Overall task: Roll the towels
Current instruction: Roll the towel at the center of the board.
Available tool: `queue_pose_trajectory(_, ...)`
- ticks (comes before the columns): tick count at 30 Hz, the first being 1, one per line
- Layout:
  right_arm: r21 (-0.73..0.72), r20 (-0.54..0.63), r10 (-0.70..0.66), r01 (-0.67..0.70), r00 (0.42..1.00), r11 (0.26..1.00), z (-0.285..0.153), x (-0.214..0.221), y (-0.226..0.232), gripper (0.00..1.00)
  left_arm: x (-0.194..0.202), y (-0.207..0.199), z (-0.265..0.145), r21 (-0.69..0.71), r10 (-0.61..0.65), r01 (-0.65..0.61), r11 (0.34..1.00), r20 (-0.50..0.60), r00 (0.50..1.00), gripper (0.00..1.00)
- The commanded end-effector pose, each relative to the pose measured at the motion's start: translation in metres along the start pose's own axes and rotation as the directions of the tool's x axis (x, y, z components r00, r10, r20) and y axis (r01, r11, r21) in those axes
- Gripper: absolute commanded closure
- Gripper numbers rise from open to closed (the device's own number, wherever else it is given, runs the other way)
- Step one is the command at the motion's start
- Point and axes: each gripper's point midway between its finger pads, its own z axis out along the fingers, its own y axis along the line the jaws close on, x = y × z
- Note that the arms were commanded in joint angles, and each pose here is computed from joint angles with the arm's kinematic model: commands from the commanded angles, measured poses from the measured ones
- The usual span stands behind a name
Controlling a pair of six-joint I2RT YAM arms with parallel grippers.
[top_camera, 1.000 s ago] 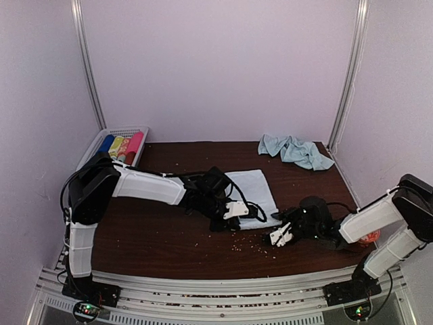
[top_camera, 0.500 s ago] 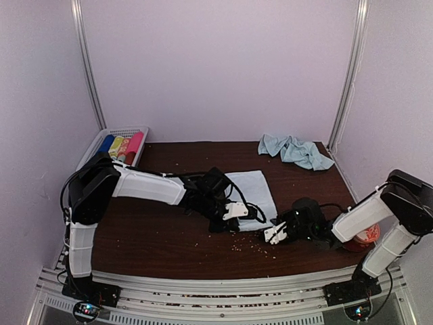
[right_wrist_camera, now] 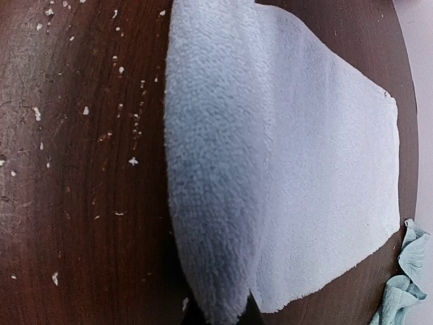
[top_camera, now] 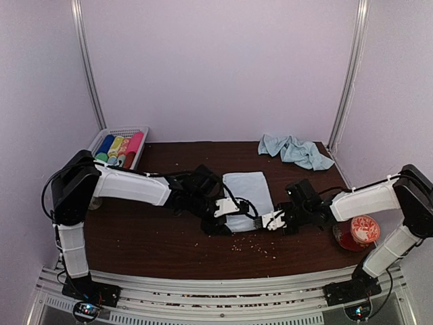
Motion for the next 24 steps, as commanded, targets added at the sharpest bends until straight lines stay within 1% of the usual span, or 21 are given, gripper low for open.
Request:
queue_pose_trajectory(1,-0.217,0.015,0.141,-0.135,0.99,0.967,-0.008,-0.006,0.021,1.0,-0.02,0.032,-0.023,-0.151,-0.004,0.016,0.988,0.078,0.997,0.31)
queue_pose_trajectory(5,-0.344,-0.005,0.216,-0.204,0.976,0.917,-0.009,-0.008,0.025,1.0,-0.021,0.033,-0.027,-0.175,-0.008,0.026,0.984,0.105,0.994,0.29)
queue_pose_trajectory(9,-0.506,-0.051,0.253,-0.243,0.966,0.827,-0.01,-0.009,0.038,1.0,-0.016,0.031,-0.024,-0.176,-0.021,0.04,0.984,0.11,0.994,0.27)
queue_pose_trajectory(10,-0.524,-0.066,0.27,-0.264,0.961,0.81,-0.01,-0.009,0.038,1.0,-0.014,0.028,-0.023,-0.168,-0.027,0.046,0.985,0.112,0.993,0.27)
queue_pose_trajectory(12,-0.551,-0.097,0.302,-0.304,0.948,0.777,-0.008,-0.008,0.04,1.0,-0.011,0.024,-0.021,-0.155,-0.041,0.059,0.986,0.12,0.992,0.27)
queue_pose_trajectory(16,-0.559,-0.111,0.363,-0.361,0.925,0.747,-0.008,-0.007,0.034,1.0,-0.012,0.014,-0.021,-0.12,-0.055,0.075,0.99,0.16,0.986,0.27)
queue_pose_trajectory(19,-0.567,-0.133,0.404,-0.404,0.905,0.718,-0.009,-0.006,0.026,1.0,-0.011,0.011,-0.019,-0.11,-0.066,0.086,0.99,0.167,0.984,0.27)
queue_pose_trajectory(24,-0.595,-0.17,0.427,-0.438,0.888,0.674,-0.009,-0.003,0.025,1.0,-0.013,0.012,-0.012,-0.09,-0.091,0.109,0.99,0.183,0.979,0.28)
